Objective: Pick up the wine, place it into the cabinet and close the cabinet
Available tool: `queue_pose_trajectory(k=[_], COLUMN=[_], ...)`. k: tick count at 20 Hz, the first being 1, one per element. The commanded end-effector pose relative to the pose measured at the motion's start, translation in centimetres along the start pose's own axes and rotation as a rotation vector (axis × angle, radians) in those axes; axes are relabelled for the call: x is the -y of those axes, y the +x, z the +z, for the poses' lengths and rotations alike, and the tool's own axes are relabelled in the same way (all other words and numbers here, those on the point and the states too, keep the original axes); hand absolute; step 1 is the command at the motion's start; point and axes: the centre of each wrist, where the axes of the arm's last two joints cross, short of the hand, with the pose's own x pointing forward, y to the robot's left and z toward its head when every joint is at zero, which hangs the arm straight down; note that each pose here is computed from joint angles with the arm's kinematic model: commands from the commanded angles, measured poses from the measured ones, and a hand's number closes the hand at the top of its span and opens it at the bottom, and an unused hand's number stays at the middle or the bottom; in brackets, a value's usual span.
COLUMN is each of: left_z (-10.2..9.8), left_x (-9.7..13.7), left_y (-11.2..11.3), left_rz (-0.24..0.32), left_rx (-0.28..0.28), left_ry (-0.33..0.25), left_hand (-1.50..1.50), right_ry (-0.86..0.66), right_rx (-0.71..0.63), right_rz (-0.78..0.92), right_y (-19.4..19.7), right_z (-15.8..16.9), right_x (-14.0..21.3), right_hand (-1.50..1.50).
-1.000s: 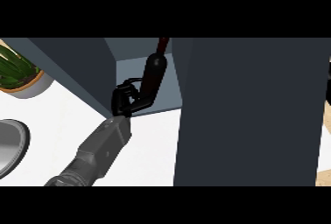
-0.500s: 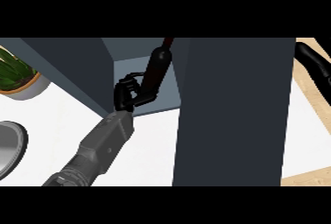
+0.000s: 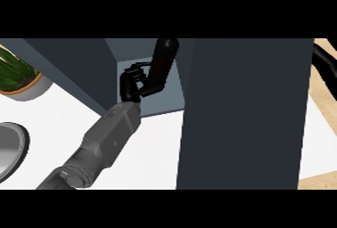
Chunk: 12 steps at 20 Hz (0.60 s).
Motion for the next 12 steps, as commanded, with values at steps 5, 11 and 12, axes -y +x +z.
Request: queue_pose_trajectory(k=[5, 11, 12], left_z=[-1.4, -1.7, -2.0], left_x=[2.2, 2.3, 2.8], left_y=[2.9, 3.3, 4.0], left_rz=[-0.008, 0.005, 0.015], left_rx=[0.012, -0.042, -0.044], left_ry=[0.011, 0.018, 0.02], left_hand=[1.5, 1.5, 1.5], right_ry=[-0.012, -0.027, -0.004], right_rx=[0.007, -0.005, 0.002], right_rz=[0.009, 0.003, 0.011], right_y=[-0.2, 0.1, -0.2], right_z=[1.0, 1.1, 0.8], right_x=[1.1, 0.6, 1.1], right_hand=[-1.5, -1.5, -1.5])
